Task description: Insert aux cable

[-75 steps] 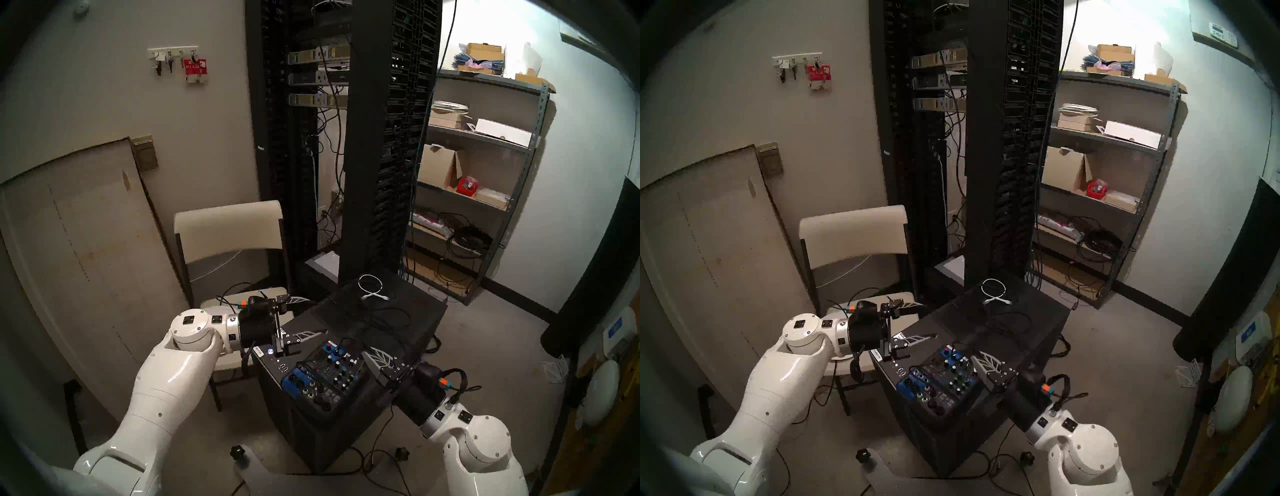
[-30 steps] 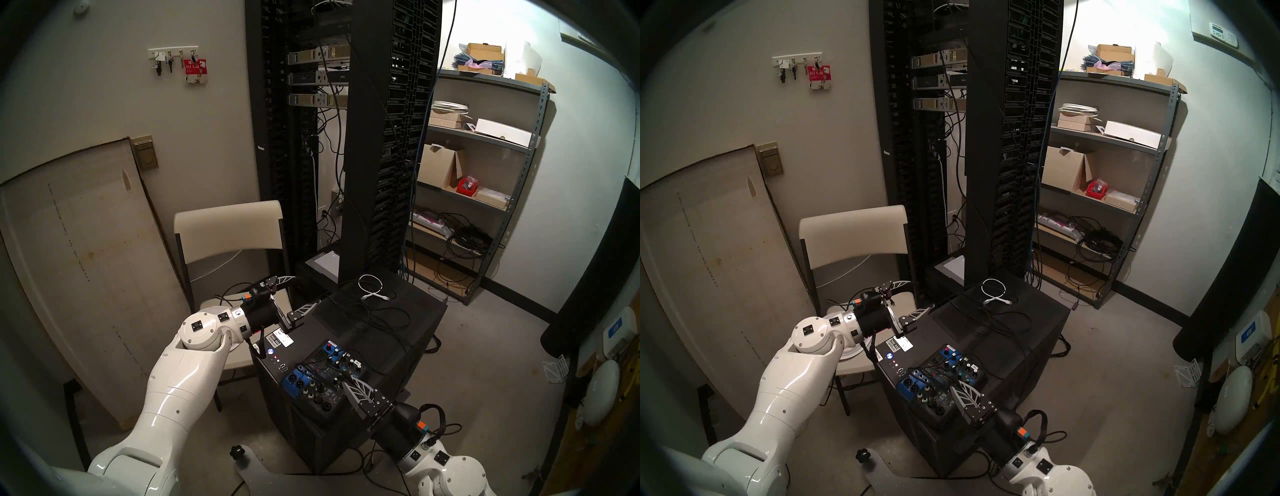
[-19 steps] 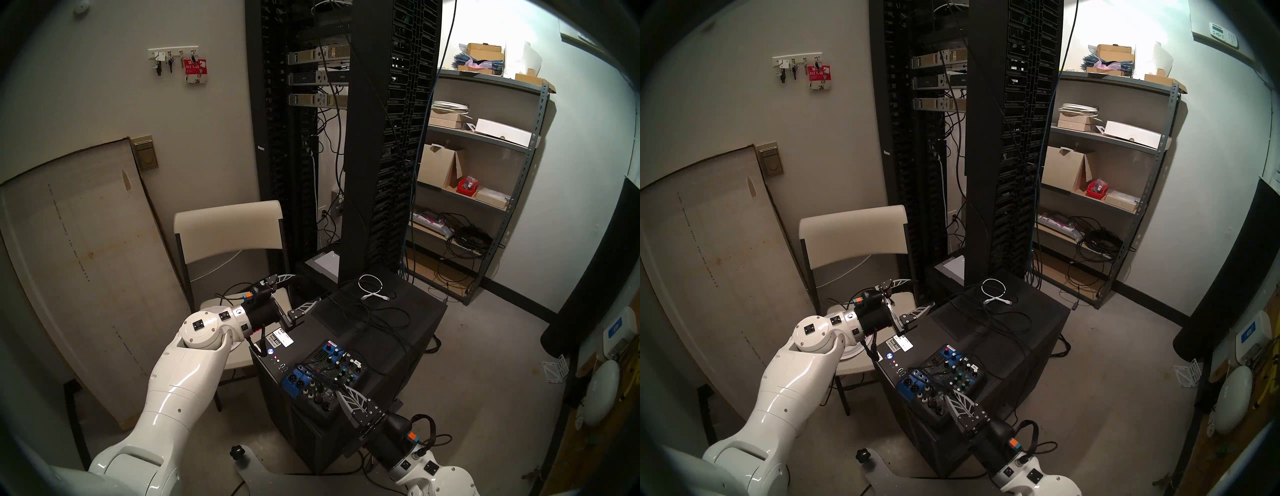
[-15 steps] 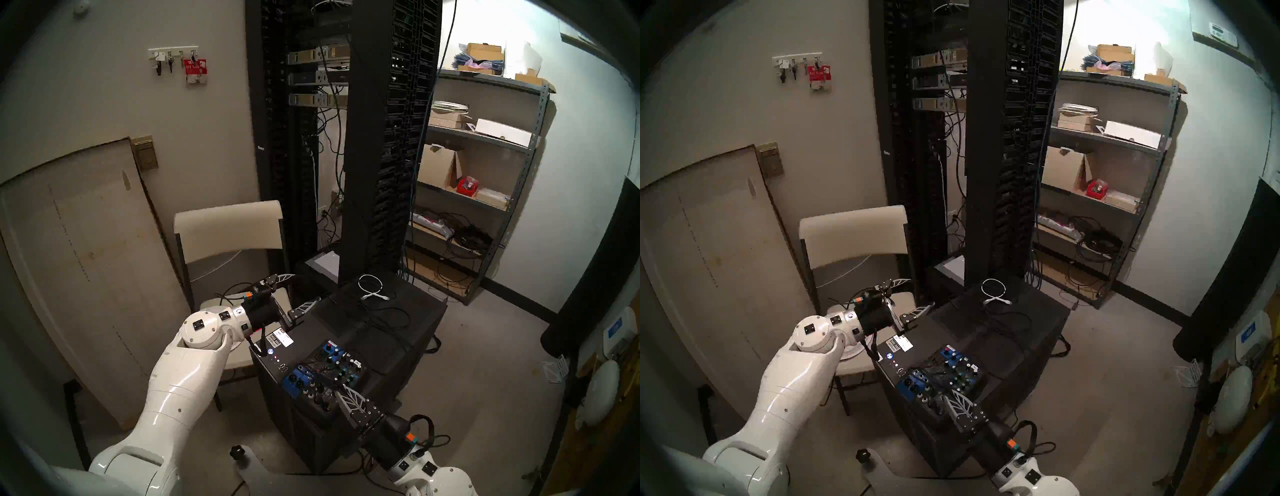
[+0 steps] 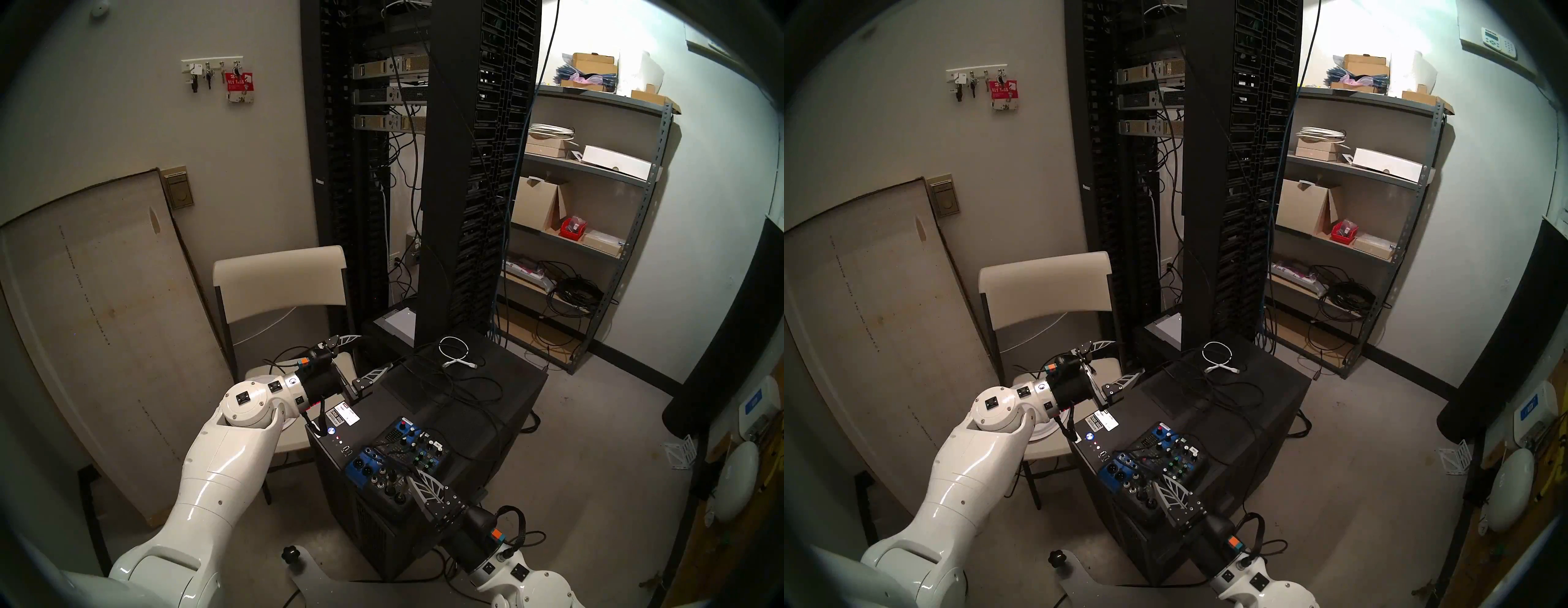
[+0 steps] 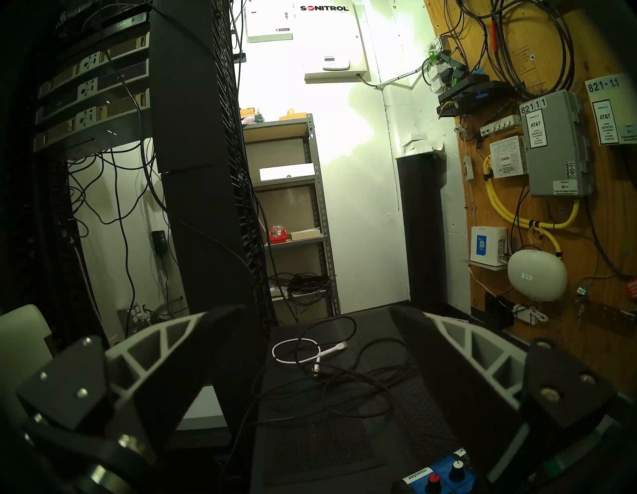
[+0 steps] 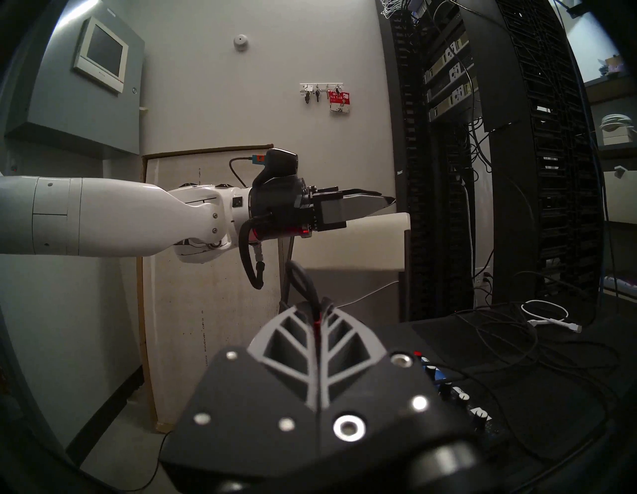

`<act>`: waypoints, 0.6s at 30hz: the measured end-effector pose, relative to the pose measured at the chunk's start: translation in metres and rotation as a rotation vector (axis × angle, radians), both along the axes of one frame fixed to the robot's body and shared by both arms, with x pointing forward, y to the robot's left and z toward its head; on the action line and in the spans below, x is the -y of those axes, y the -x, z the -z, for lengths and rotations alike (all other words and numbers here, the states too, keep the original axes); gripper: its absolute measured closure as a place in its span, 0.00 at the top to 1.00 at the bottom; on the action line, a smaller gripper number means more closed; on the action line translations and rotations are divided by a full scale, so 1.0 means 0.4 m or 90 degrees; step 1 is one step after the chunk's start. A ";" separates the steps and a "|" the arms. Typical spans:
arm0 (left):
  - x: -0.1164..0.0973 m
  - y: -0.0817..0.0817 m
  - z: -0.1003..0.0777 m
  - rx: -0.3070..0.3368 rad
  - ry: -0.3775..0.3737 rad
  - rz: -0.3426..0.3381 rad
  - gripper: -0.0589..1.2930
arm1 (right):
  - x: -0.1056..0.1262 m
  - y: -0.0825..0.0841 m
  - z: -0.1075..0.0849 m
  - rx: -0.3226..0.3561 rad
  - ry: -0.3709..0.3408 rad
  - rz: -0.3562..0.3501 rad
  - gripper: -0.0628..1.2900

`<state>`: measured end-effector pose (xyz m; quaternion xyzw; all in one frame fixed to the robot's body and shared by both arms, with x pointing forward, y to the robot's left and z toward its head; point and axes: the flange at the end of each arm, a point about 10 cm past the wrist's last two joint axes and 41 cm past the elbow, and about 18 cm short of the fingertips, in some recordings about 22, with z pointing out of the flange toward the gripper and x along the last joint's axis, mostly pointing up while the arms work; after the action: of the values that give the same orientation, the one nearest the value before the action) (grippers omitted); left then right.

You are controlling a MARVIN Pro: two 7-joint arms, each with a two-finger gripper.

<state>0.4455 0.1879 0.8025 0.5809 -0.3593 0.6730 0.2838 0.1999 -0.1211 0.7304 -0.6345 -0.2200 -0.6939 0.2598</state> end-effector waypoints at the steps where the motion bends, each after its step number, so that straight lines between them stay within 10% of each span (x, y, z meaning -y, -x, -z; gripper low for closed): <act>1: 0.000 0.000 0.000 0.000 0.000 0.001 0.93 | 0.000 -0.004 0.001 0.001 0.002 0.000 0.03; 18: -0.004 -0.003 -0.003 0.001 -0.001 0.007 0.93 | 0.006 -0.019 0.001 0.007 0.011 0.000 0.03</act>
<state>0.4466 0.1894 0.8037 0.5785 -0.3633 0.6716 0.2867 0.2075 -0.1233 0.7302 -0.6327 -0.2275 -0.6956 0.2530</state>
